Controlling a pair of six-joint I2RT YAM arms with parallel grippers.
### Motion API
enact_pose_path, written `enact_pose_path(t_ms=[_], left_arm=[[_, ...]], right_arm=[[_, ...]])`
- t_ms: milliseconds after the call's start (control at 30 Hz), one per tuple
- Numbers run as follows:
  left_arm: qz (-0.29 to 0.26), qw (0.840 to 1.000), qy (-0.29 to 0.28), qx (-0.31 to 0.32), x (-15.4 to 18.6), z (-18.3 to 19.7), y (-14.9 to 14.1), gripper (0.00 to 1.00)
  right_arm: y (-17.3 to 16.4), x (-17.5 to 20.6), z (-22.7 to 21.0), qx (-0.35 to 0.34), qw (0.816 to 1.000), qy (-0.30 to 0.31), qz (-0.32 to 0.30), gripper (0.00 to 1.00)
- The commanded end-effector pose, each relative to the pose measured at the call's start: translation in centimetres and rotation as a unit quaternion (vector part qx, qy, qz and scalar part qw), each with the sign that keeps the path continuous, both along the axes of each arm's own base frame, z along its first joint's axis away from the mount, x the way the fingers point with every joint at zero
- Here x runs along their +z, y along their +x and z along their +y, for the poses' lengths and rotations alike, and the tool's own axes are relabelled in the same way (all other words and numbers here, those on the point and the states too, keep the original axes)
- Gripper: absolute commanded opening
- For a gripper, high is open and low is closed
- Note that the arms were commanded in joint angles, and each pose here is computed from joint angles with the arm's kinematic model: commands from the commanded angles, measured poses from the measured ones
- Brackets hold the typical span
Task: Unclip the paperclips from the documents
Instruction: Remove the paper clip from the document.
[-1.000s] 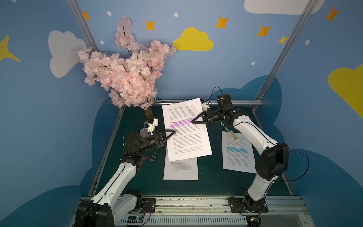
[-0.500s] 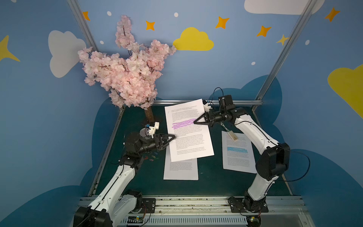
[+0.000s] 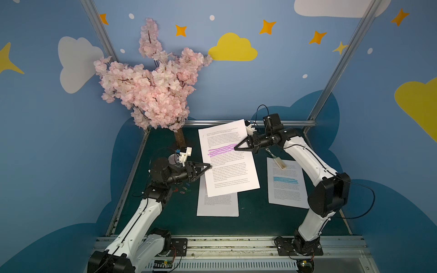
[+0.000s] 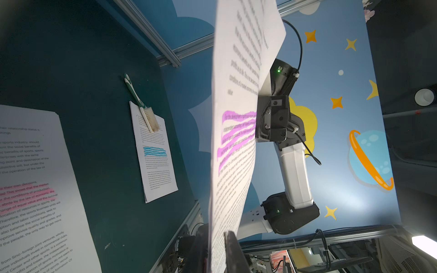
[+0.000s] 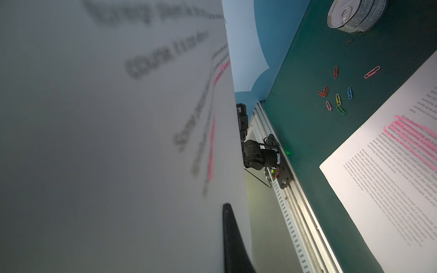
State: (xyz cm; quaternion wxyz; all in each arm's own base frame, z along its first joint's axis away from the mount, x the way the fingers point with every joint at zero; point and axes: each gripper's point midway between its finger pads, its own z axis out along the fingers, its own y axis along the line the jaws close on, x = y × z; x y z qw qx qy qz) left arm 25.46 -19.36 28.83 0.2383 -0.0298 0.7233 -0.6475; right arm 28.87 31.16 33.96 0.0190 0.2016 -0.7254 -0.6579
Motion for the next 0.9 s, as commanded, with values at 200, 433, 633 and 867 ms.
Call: enact_pose_path(t_ms=[200, 433, 633, 867], left_arm=[[-0.024, 1.0, 0.007, 0.001, 1.1, 0.2, -0.31, 0.09], [-0.023, 1.0, 0.013, 0.002, 0.84, 0.39, -0.57, 0.09], [-0.025, 1.0, 0.013, -0.004, 0.83, 0.21, -0.51, 0.17], [-0.021, 0.999, 0.021, -0.012, 0.4, -0.01, -0.62, 0.03]], right_arm=[[-0.1, 0.65, -0.54, 0.004, 1.0, 0.008, -0.007, 0.0], [0.16, 0.65, -0.8, 0.002, 1.0, 0.009, -0.005, 0.0], [0.38, 0.66, -0.77, 0.002, 1.0, 0.01, -0.005, 0.0], [0.62, 0.58, -0.61, 0.003, 1.0, 0.009, -0.005, 0.0]])
